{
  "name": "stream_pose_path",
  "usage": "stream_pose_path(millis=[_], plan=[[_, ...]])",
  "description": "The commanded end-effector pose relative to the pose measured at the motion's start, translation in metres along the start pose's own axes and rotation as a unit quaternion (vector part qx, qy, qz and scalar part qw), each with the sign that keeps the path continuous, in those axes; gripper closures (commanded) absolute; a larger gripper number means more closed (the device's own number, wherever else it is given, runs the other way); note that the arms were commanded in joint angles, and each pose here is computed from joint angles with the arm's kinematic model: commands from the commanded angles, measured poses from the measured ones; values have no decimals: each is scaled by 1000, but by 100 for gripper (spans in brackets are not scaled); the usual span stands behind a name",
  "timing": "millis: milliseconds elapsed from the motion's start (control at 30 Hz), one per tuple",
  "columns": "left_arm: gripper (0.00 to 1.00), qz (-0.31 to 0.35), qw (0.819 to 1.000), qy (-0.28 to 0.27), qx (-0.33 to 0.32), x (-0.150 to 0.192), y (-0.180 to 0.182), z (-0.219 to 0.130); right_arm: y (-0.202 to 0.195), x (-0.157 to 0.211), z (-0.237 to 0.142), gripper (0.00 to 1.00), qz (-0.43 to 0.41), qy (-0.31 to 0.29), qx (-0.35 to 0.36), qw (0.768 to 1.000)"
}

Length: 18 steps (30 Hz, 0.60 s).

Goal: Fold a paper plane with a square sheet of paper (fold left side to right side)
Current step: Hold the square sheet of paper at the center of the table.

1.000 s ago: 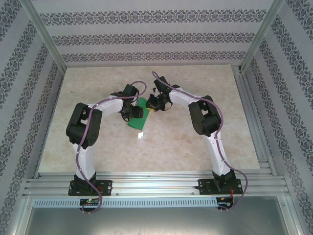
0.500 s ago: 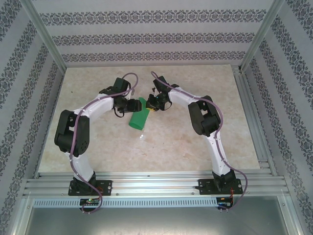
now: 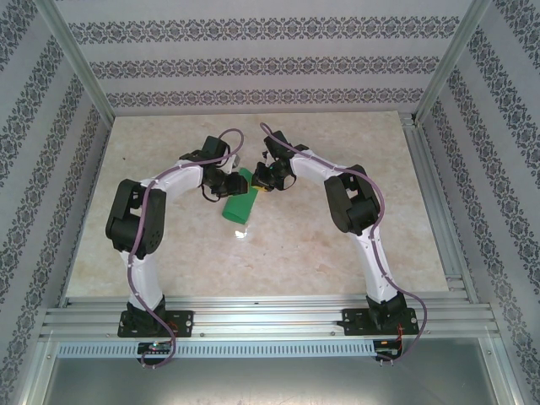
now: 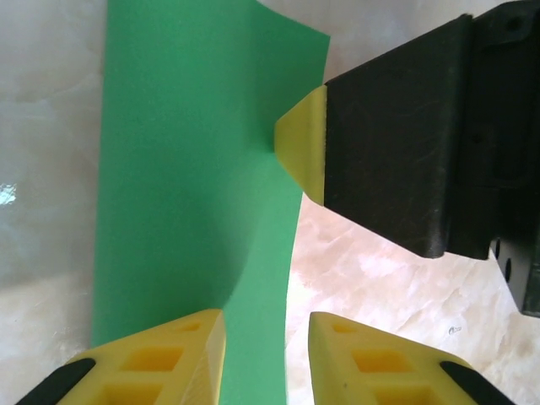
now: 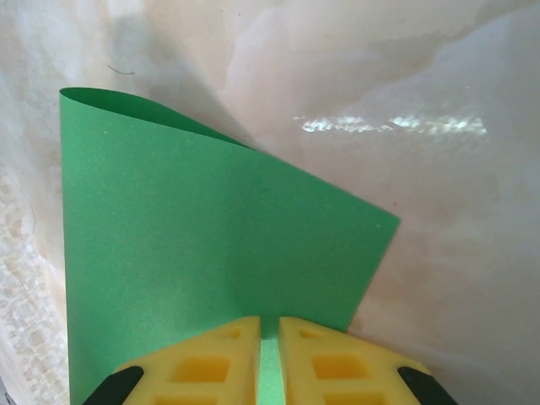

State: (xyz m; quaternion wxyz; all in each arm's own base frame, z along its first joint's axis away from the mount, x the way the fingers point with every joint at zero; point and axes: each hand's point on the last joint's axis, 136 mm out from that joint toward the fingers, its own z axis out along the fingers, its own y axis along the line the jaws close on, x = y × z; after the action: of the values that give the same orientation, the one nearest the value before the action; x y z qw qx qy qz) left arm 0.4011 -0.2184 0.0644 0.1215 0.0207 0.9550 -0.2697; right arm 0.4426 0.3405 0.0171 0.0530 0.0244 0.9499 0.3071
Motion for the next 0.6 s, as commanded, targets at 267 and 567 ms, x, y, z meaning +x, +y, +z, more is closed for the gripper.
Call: stream_pose_path(millis=[267,567], plan=[[68,-3,1000,6,-22,10,21,15,-21,16,20,85,0,25,45,999],[68,-15,999,16,-25,25,32,24,-21,16,20,85,-1,25,49,998]])
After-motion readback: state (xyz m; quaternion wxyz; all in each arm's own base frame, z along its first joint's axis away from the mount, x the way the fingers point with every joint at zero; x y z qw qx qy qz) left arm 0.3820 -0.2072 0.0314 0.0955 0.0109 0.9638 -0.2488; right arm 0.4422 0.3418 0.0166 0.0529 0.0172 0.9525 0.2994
